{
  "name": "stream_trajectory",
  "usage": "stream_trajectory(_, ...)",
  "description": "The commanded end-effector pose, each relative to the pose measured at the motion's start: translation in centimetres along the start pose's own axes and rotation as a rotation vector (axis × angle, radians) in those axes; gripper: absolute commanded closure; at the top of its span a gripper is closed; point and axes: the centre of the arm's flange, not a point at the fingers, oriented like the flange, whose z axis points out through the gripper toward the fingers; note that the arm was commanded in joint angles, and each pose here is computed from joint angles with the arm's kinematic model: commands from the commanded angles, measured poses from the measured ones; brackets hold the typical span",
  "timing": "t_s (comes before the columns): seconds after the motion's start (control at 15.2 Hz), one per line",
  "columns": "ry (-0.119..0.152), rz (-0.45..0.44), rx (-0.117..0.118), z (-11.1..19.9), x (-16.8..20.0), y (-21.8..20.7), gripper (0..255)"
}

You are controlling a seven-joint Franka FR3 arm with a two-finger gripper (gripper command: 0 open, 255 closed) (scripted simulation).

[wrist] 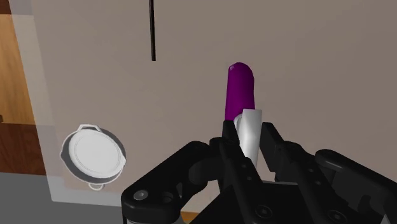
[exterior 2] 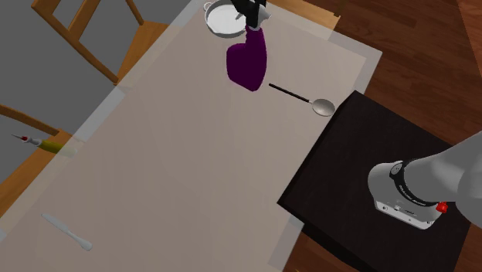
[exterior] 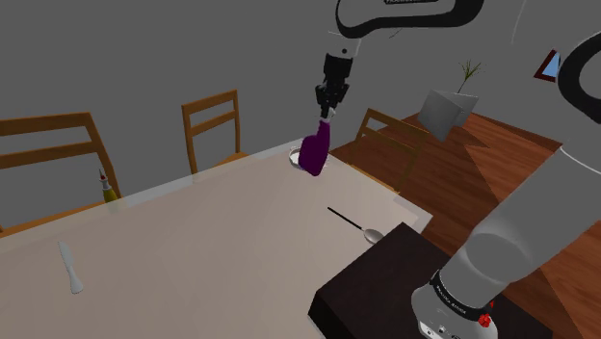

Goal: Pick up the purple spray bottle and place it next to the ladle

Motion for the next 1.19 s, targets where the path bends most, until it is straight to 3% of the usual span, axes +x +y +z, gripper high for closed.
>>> stream_trajectory(0.0, 0.0, -0.002, 0.001, -0.1, -1.3, 2.4, 255)
stream_trajectory(1.12, 0.0, -0.002, 0.001, 0.2, -10.4, 22.9, 255)
